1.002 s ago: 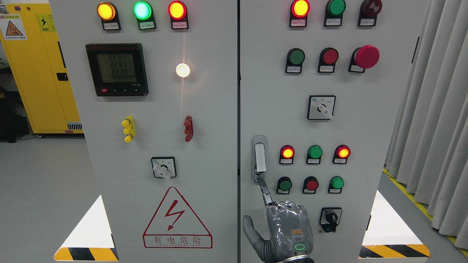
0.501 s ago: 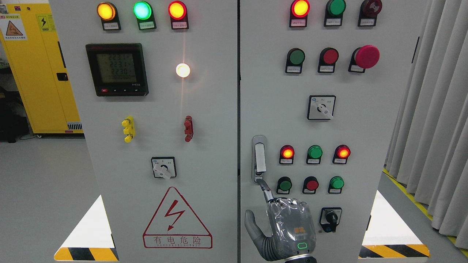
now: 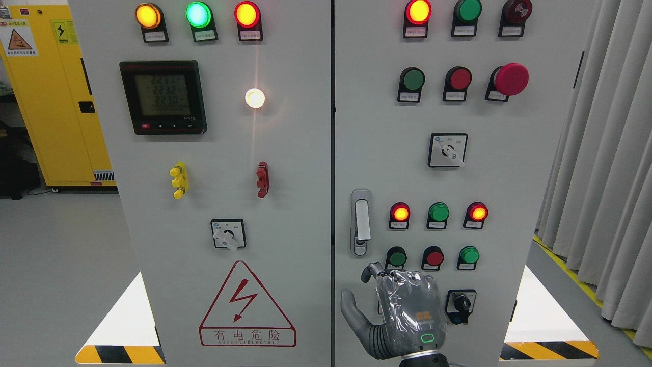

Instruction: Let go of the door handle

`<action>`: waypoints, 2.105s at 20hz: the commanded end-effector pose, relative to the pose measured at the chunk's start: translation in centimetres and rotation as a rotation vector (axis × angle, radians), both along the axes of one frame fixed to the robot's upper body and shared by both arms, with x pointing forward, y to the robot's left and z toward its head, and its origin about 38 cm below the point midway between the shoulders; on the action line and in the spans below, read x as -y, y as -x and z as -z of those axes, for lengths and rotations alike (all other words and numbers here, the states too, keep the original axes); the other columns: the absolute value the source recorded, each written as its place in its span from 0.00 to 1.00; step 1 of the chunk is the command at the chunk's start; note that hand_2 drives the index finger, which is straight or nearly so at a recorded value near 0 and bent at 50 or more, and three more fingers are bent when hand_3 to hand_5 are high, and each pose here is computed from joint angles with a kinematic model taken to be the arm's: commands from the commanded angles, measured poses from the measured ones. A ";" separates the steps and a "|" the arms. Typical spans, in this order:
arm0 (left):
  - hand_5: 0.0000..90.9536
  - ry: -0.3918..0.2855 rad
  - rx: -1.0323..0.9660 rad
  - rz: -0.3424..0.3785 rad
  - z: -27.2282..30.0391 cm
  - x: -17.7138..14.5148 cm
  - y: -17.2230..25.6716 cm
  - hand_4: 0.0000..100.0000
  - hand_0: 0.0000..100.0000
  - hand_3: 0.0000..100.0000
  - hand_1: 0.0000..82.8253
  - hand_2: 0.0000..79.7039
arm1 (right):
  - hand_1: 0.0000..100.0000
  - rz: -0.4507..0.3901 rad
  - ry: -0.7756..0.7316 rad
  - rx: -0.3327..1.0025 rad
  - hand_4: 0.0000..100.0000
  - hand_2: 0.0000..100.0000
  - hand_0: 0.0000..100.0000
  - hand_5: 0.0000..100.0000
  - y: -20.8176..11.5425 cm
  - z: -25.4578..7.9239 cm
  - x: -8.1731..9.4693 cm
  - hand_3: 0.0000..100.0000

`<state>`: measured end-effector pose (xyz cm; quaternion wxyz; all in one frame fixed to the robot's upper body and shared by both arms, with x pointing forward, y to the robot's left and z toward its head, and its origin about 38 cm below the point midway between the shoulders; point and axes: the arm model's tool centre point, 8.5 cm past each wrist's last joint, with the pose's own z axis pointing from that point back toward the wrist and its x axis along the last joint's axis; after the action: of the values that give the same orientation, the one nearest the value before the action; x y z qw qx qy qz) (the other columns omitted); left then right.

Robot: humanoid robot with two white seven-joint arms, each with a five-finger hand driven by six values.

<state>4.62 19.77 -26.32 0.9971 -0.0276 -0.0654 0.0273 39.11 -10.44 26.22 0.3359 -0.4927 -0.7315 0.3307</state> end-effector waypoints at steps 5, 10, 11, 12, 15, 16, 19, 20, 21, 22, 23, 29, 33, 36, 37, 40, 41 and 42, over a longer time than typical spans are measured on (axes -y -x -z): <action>0.00 0.000 0.001 0.000 0.0 0.0 0.0 0.00 0.12 0.00 0.67 0.00 | 0.10 -0.008 -0.025 0.018 1.00 0.91 0.30 0.99 -0.3 -1.5 0.1 1.00; 0.00 0.000 0.001 0.000 0.0 0.0 0.0 0.00 0.12 0.00 0.67 0.00 | 0.26 0.000 -0.026 0.049 1.00 0.92 0.26 0.99 -0.9 -2.9 0.1 1.00; 0.00 0.000 0.001 0.000 0.0 0.0 0.0 0.00 0.12 0.00 0.67 0.00 | 0.29 -0.001 -0.025 0.054 1.00 0.92 0.27 0.99 -1.0 -3.1 0.1 1.00; 0.00 0.000 0.001 0.000 0.0 0.0 0.0 0.00 0.12 0.00 0.67 0.00 | 0.31 0.000 -0.024 0.056 1.00 0.92 0.28 0.99 -1.1 -3.3 0.1 1.00; 0.00 0.000 0.001 0.000 0.0 0.0 0.0 0.00 0.12 0.00 0.67 0.00 | 0.32 0.020 -0.029 0.069 1.00 0.92 0.30 0.99 -1.5 -3.9 0.7 1.00; 0.00 0.000 0.001 0.000 0.0 0.0 0.0 0.00 0.12 0.00 0.67 0.00 | 0.33 0.029 -0.031 0.066 1.00 0.92 0.31 0.99 -1.8 -4.0 0.9 1.00; 0.00 0.000 0.001 0.000 0.0 0.0 0.0 0.00 0.12 0.00 0.67 0.00 | 0.33 0.033 -0.032 0.059 1.00 0.92 0.32 0.99 -2.2 -4.3 1.0 1.00; 0.00 0.000 0.001 0.000 0.0 0.0 0.0 0.00 0.12 0.00 0.67 0.00 | 0.33 0.032 -0.029 0.053 1.00 0.92 0.32 0.99 -2.3 -4.4 1.0 1.00; 0.00 0.000 0.001 0.000 0.0 0.0 0.0 0.00 0.12 0.00 0.67 0.00 | 0.33 0.030 -0.030 0.057 1.00 0.92 0.32 0.99 -2.4 -4.7 0.9 1.00; 0.00 0.000 0.001 0.000 0.0 0.0 0.0 0.00 0.12 0.00 0.67 0.00 | 0.33 0.030 -0.027 0.056 1.00 0.92 0.32 0.99 -2.6 -4.7 0.8 1.00; 0.00 0.000 0.001 0.000 0.0 0.0 0.0 0.00 0.12 0.00 0.67 0.00 | 0.33 0.032 -0.027 0.061 1.00 0.92 0.32 0.99 -2.8 -5.0 0.8 1.00; 0.00 0.000 0.001 0.000 0.0 0.0 0.0 0.00 0.12 0.00 0.67 0.00 | 0.33 0.031 -0.023 0.064 1.00 0.91 0.33 0.99 -3.2 -5.3 0.6 1.00; 0.00 0.000 0.001 0.000 0.0 0.0 0.0 0.00 0.12 0.00 0.67 0.00 | 0.33 0.030 -0.022 0.061 1.00 0.92 0.32 0.99 -3.4 -5.3 0.6 1.00; 0.00 0.000 0.001 0.000 0.0 0.0 0.0 0.00 0.12 0.00 0.67 0.00 | 0.33 0.032 -0.020 0.054 1.00 0.92 0.32 0.99 -3.7 -5.2 0.5 1.00; 0.00 0.000 0.001 0.000 0.0 0.0 0.0 0.00 0.12 0.00 0.67 0.00 | 0.33 0.031 -0.020 0.055 1.00 0.91 0.32 0.99 -3.8 -5.3 0.5 1.00; 0.00 0.000 0.001 0.000 0.0 0.0 0.0 0.00 0.12 0.00 0.67 0.00 | 0.33 0.032 -0.021 0.060 1.00 0.91 0.32 0.99 -3.8 -5.5 0.5 1.00; 0.00 0.000 0.001 0.000 0.0 0.0 0.0 0.00 0.12 0.00 0.67 0.00 | 0.34 0.032 -0.021 0.061 1.00 0.91 0.33 0.99 -3.8 -5.5 0.5 1.00; 0.00 0.000 0.001 0.000 0.0 0.0 0.0 0.00 0.12 0.00 0.67 0.00 | 0.34 0.032 -0.020 0.060 1.00 0.91 0.33 0.99 -3.8 -5.5 0.5 1.00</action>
<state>4.62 19.77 -26.32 0.9971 -0.0277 -0.0654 0.0273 42.45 -10.95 31.92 0.3200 -0.5103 -0.7397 0.3000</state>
